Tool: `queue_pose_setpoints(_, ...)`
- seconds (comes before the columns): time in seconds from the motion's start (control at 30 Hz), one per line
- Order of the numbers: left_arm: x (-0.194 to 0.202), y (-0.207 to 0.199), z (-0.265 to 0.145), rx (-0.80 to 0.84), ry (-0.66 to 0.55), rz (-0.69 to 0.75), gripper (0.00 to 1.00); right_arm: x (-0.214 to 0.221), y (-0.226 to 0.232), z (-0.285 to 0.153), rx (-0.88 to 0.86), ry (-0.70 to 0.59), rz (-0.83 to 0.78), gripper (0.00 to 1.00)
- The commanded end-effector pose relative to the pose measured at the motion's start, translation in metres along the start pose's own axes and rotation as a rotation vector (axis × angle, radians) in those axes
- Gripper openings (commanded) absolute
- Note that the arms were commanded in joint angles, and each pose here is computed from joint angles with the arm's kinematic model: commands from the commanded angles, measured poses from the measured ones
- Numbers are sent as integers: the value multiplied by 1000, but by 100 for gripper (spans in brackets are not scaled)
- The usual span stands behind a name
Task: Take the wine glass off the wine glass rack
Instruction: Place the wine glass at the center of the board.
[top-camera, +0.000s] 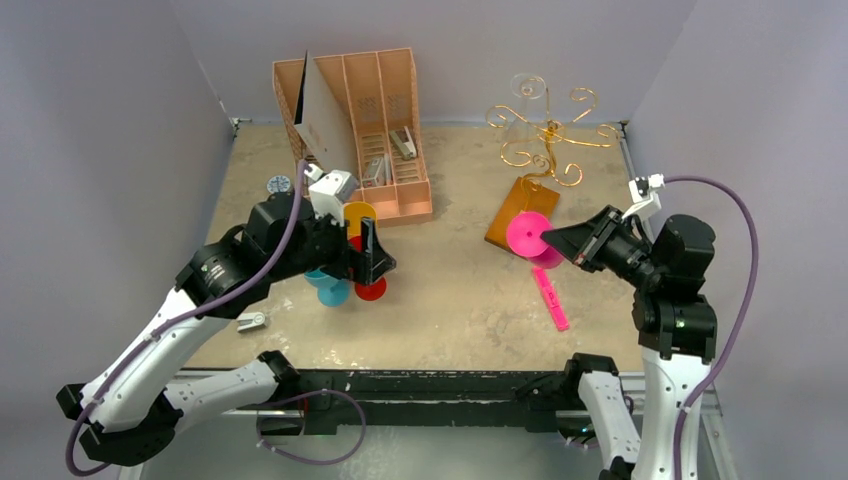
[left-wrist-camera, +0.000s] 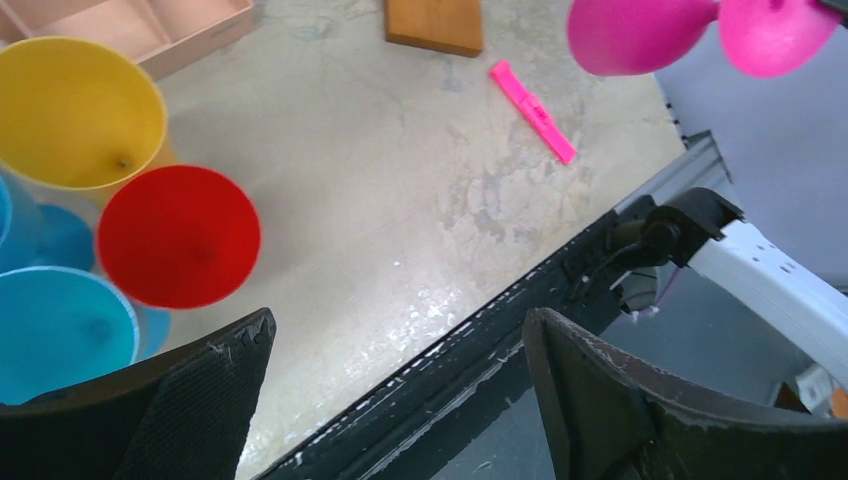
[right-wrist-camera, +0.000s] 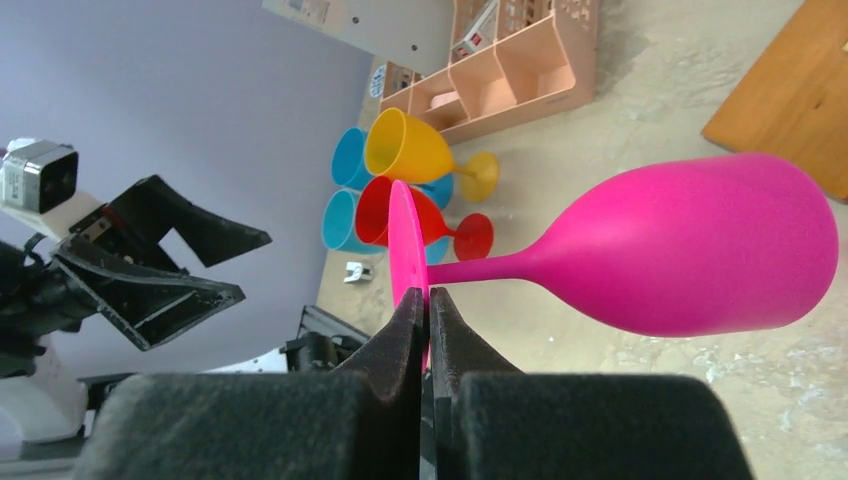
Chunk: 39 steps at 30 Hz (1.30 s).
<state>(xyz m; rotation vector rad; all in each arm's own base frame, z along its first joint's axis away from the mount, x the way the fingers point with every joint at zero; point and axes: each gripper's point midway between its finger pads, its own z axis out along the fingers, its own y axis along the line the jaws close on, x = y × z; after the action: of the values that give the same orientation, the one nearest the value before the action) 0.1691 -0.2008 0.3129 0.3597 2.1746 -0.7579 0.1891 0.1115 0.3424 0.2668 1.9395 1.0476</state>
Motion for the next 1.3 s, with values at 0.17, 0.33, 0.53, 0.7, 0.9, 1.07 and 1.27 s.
queue_pose_setpoints(0.17,-3,-56,29,289,64,11,87,18,33,4,-238,172,30,0)
queue_pose_setpoints(0.33,-8,-67,34,347,58,8,86,49,44,16,-291,334,-40,0)
queue_pose_setpoints(0.53,-14,-80,37,418,39,-19,86,85,61,49,-341,469,-121,0)
queue_pose_setpoints(0.7,-10,-84,39,463,20,-45,83,83,67,62,-392,460,-98,0)
queue_pose_setpoints(0.9,1,-85,53,470,93,-51,73,84,83,65,-485,478,-94,0)
queue_pose_setpoints(1.07,-10,-91,53,502,30,-67,65,83,94,69,-550,501,-65,0)
queue_pose_setpoints(1.27,-20,-94,49,527,-44,-87,54,85,95,70,-574,502,-48,0)
